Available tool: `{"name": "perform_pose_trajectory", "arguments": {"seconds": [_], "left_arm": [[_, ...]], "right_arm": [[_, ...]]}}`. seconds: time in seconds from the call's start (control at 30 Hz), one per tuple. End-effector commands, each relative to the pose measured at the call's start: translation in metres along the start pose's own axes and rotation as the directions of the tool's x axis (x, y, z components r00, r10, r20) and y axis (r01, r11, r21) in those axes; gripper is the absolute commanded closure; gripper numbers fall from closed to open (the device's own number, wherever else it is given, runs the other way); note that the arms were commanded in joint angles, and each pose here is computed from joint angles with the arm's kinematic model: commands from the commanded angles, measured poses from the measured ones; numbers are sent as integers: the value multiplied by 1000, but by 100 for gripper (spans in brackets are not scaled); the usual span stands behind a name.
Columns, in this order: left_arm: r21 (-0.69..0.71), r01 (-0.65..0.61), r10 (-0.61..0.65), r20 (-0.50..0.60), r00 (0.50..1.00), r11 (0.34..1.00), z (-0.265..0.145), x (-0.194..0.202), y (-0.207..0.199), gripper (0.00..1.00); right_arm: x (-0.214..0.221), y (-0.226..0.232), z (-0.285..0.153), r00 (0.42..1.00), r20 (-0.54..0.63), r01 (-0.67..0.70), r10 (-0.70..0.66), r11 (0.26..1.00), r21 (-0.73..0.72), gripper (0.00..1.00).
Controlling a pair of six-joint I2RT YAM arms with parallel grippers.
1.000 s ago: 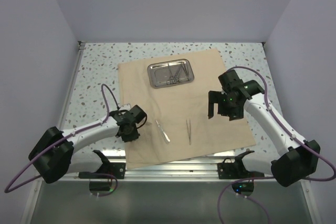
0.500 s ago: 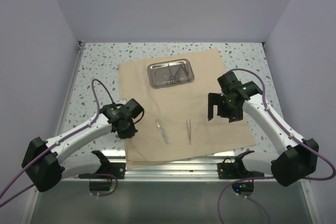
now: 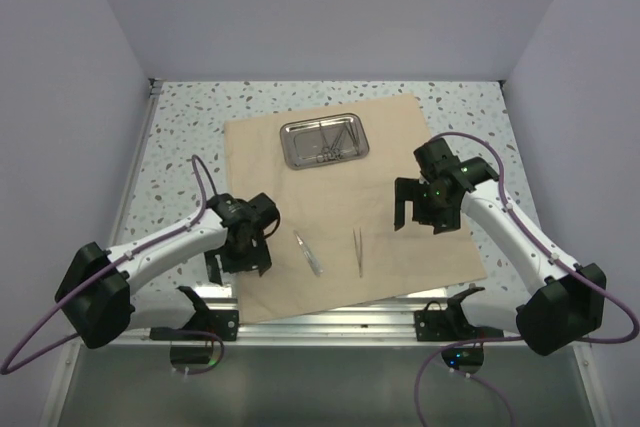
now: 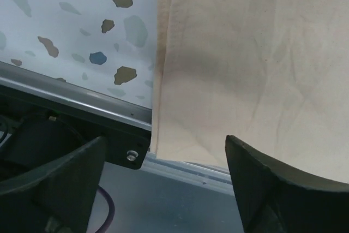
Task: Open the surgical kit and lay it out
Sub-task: Smooth out the surgical kit at the center of the board.
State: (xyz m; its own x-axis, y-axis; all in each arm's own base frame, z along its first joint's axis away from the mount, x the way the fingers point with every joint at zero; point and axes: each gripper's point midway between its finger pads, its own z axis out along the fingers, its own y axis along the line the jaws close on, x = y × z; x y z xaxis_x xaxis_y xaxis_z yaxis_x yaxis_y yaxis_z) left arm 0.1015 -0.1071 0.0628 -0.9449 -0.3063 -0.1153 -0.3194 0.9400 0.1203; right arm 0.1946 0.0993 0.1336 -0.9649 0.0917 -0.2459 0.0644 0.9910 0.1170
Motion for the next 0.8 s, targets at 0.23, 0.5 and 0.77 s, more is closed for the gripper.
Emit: {"name": "perform_pose_trajectory", "arguments": {"seconds": [0.23, 0.5, 0.77], "left_arm": [[42, 37, -47, 271, 961, 998, -55, -107, -21, 0], [96, 131, -157, 339, 928, 987, -17, -207, -14, 9], [125, 153, -185, 310, 933, 980, 39, -274, -17, 20]], "right_arm": [[-4, 2, -7, 1000, 27, 4, -3, 1000, -22, 2], [-11, -4, -14, 999, 49, -2, 1, 1000, 19, 2], [-16, -5, -16, 999, 38, -13, 11, 999, 46, 2]]}}
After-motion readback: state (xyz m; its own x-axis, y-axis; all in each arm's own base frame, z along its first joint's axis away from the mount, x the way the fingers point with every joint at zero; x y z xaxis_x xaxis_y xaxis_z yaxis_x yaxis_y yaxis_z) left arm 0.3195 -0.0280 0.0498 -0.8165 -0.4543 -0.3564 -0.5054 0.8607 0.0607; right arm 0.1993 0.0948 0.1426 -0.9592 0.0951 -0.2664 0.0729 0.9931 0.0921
